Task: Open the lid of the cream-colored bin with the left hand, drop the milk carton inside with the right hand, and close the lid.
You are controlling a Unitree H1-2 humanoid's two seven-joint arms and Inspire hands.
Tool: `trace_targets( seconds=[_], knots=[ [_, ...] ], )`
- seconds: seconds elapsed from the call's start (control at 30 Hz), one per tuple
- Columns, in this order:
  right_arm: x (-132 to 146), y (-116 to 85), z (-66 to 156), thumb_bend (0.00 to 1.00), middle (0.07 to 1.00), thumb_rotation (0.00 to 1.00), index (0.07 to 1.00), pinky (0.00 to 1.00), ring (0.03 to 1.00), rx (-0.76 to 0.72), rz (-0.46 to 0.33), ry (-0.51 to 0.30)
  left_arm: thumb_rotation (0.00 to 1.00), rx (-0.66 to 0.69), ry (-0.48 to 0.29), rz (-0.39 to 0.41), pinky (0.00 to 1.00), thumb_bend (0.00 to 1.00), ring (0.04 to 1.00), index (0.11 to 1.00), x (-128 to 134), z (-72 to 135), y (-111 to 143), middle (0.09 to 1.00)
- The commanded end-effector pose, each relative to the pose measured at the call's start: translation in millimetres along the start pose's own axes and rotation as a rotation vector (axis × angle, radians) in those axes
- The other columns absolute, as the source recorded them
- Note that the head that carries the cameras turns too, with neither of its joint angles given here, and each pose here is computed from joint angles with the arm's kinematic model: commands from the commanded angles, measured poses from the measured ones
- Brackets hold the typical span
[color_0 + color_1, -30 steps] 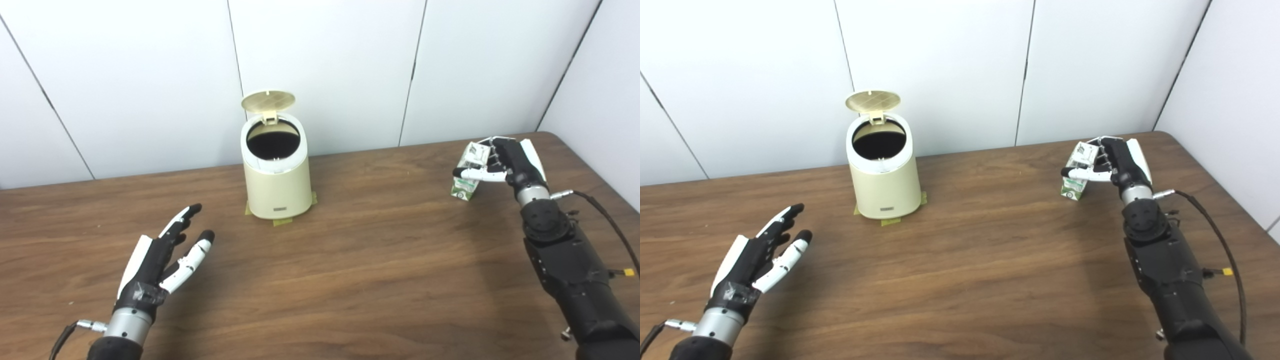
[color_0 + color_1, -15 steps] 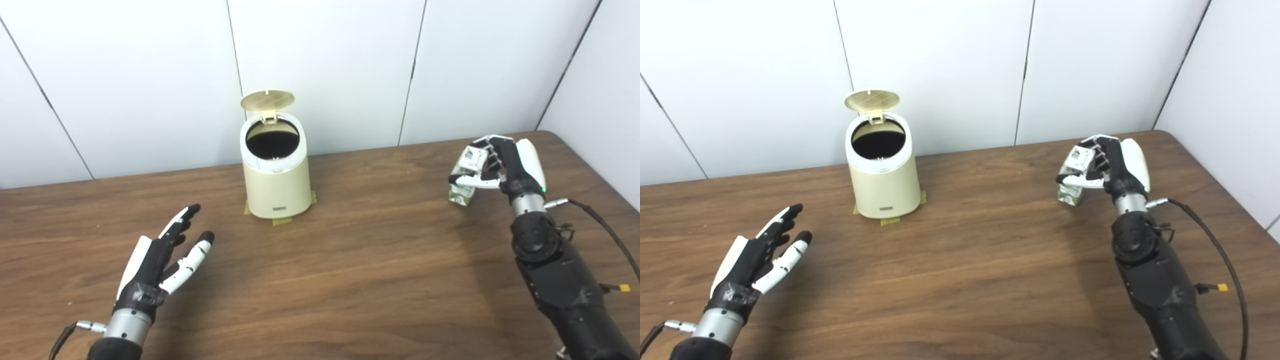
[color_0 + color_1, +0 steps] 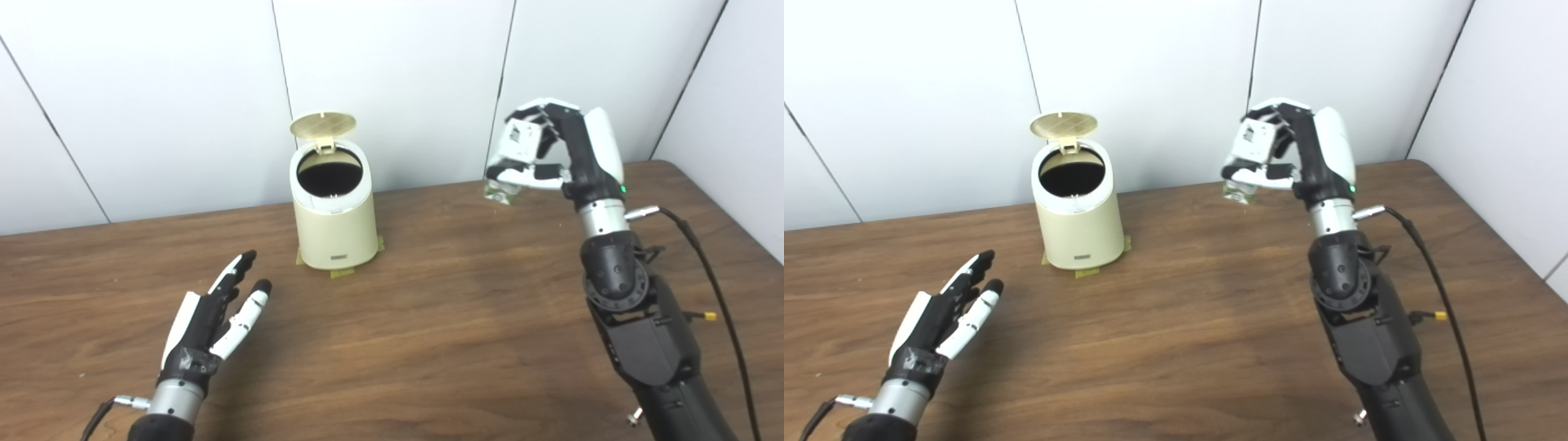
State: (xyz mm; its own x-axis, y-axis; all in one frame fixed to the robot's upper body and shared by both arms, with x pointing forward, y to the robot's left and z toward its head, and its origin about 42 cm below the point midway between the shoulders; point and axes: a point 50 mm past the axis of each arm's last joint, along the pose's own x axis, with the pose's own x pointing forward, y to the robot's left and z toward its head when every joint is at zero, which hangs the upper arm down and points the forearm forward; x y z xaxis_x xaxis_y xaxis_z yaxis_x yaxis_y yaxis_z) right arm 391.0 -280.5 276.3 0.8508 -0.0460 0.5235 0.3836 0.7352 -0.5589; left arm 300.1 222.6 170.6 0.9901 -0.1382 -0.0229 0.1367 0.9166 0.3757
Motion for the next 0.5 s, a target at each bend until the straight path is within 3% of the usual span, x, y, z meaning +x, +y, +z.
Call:
trace_targets(
  seconds=[0.0,0.1,0.3,0.47],
  knots=[
    [22.9,-8.7,40.8,0.51,0.477,0.00,0.552,0.29,0.359,0.034,-0.031,-0.128,0.72,-0.020,-0.067,0.068,0.99,0.43,0.982,0.956,1.5,10.1,5.8,0.959],
    [28.1,1.5,71.1,0.51,0.474,0.00,0.552,0.27,0.352,0.090,0.001,-0.186,0.77,-0.056,-0.071,0.096,1.00,0.43,0.982,0.965,-1.0,10.7,0.8,0.958],
    [40.8,12.6,100.8,0.51,0.465,0.00,0.555,0.25,0.337,0.113,0.047,-0.295,0.79,-0.131,-0.065,0.121,1.00,0.45,0.964,0.963,-6.3,11.5,-12.3,0.934],
    [52.6,23.5,122.5,0.51,0.467,0.00,0.553,0.25,0.339,0.159,0.082,-0.307,0.83,-0.181,-0.045,0.131,0.97,0.46,0.952,0.983,-11.6,9.0,-19.7,0.939]
  ],
)
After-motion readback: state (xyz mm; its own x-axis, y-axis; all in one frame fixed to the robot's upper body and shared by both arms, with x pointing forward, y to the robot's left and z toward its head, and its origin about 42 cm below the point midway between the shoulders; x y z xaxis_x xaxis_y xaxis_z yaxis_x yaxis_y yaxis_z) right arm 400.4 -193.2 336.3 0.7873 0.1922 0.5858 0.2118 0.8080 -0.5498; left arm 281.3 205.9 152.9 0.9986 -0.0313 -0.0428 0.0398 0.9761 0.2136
